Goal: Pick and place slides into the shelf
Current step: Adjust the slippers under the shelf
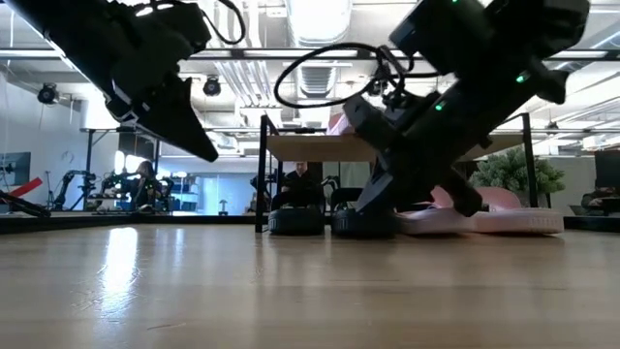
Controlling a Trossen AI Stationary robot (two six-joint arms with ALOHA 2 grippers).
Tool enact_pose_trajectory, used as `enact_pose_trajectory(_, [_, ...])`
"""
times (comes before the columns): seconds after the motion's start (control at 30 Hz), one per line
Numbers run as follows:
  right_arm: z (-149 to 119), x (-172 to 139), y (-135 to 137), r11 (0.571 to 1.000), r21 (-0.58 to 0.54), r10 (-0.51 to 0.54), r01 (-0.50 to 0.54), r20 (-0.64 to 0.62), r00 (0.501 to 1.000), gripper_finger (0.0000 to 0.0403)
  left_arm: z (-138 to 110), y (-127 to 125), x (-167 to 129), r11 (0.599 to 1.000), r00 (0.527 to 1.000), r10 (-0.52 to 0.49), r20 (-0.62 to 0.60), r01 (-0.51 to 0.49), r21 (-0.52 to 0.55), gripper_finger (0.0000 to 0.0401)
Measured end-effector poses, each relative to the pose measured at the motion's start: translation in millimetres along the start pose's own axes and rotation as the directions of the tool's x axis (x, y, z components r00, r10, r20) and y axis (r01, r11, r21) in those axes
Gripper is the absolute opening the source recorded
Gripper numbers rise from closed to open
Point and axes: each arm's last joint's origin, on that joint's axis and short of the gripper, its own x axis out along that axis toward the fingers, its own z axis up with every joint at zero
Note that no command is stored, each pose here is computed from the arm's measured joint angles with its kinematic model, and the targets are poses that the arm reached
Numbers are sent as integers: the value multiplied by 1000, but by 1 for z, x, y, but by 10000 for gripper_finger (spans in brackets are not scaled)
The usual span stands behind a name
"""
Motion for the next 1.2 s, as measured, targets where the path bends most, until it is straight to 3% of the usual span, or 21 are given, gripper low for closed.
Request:
enact_pose_trajectory(0.3, [24,10,-2,996,-18,-87,91,167,982,11,-2,0,1,1000,1000,-7,-14,7,13,0])
enact_pose_trajectory(0.47, [26,11,10,1000,-9,28,-28,-29,999,11,-3,1,1,998,1000,-9,-19,10,60,0])
enact_pose_trajectory(0.57, [14,1,21,993,-7,113,-116,-175,978,11,-3,1,1,998,1000,-9,-20,10,63,0])
enact_pose_trajectory(0.63, [4,-8,23,998,13,56,-55,-207,977,11,-3,1,1,998,1000,-9,-20,10,63,0])
enact_pose_trajectory(0.7, [-5,-17,18,997,36,-64,74,-220,973,11,-4,1,1,998,1000,-8,-20,10,63,0])
enact_pose_trajectory(0.77, [-10,-27,10,977,44,-195,209,-214,957,11,-4,1,1,998,1000,-8,-20,10,64,0])
enact_pose_trajectory(0.87, [-12,-38,2,942,39,-323,332,-158,933,11,-4,1,2,998,1000,-6,-21,8,67,0])
enact_pose_trajectory(1.2, [15,-16,-18,904,19,-421,427,-125,898,11,-12,6,5,996,999,9,-35,-6,84,0])
